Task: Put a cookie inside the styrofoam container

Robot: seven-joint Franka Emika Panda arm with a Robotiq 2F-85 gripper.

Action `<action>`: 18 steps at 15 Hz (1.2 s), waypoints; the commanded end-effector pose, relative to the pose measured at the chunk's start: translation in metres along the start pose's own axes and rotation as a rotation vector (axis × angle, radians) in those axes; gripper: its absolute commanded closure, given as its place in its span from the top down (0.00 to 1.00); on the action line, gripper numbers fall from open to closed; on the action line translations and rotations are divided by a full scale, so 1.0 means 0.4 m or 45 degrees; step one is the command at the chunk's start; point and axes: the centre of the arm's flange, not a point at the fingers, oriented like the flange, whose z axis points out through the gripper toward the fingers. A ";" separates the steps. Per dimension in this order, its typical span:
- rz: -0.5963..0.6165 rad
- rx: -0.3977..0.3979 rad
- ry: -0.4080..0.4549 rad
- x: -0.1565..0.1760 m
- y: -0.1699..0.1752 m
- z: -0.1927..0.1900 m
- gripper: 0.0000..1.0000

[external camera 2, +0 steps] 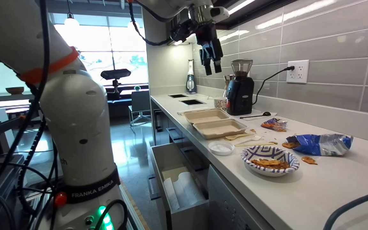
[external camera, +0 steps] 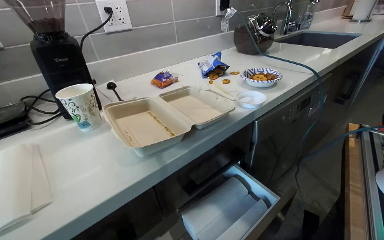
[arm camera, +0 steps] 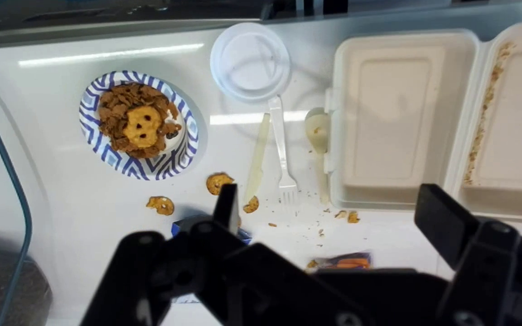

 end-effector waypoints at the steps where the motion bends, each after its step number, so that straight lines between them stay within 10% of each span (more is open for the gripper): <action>1: 0.141 -0.028 -0.020 0.020 0.102 0.102 1.00; 18: 0.431 -0.022 -0.136 0.126 0.280 0.283 1.00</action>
